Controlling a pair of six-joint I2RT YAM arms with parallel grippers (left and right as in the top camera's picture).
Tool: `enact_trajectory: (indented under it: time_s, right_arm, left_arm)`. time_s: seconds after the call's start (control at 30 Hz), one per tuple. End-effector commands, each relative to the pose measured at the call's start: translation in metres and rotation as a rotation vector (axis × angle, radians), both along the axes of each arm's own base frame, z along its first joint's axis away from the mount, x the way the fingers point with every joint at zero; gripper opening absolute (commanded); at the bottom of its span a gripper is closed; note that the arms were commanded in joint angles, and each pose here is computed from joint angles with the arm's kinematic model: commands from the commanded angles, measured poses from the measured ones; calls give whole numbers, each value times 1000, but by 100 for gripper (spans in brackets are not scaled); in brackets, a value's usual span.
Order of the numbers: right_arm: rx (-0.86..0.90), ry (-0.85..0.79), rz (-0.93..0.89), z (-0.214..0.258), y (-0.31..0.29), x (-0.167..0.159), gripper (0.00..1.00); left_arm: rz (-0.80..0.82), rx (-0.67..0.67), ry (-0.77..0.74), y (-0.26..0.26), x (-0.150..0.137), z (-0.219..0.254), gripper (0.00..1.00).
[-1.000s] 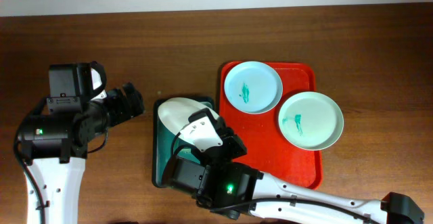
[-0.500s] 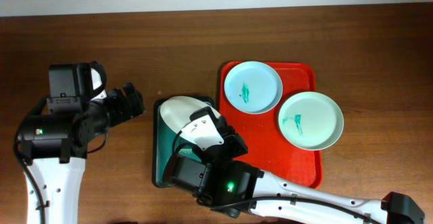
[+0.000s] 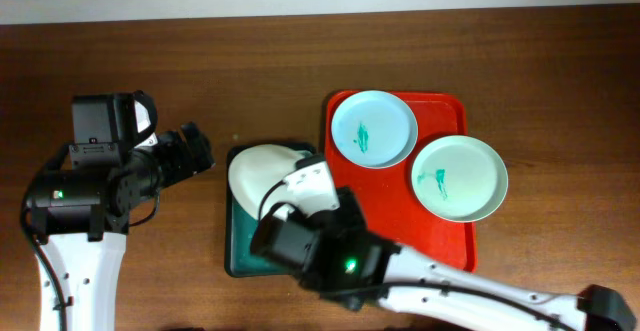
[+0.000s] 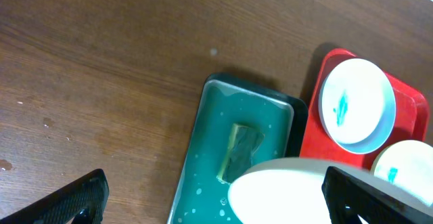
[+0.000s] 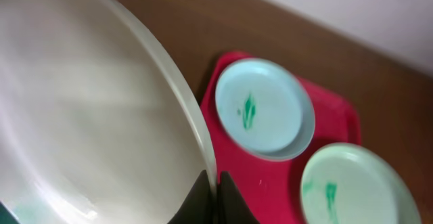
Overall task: Clean dirty plates on tray and stack at the side
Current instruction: 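Carry the plate right and set it on the table beside the red tray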
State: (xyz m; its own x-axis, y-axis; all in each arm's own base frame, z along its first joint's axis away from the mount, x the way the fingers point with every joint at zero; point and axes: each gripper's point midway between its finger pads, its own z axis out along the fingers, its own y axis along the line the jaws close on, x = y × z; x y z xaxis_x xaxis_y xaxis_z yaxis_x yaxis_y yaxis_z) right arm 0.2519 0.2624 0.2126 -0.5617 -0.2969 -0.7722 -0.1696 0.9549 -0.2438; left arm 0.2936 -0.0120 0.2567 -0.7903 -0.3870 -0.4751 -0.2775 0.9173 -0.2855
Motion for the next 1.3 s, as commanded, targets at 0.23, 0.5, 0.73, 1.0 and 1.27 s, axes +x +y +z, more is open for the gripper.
enact_trajectory:
  time_s: [0.23, 0.5, 0.73, 1.0, 1.27]
  right_arm:
    - [490, 278, -424, 49, -222, 21, 4]
    - [625, 447, -937, -18, -399, 3, 4]
    - [729, 686, -1161, -121, -467, -3, 4]
    - [778, 632, -1248, -154, -512, -6, 4]
    - [803, 704, -1136, -170, -466, 5, 39]
  left_arm:
    - [-9, 9, -15, 1, 0, 4, 99]
    - [-9, 9, -15, 1, 0, 4, 99]
    - [-9, 9, -15, 1, 0, 4, 99]
    - [-9, 9, -15, 1, 0, 4, 99]
    - [-9, 9, -15, 1, 0, 4, 99]
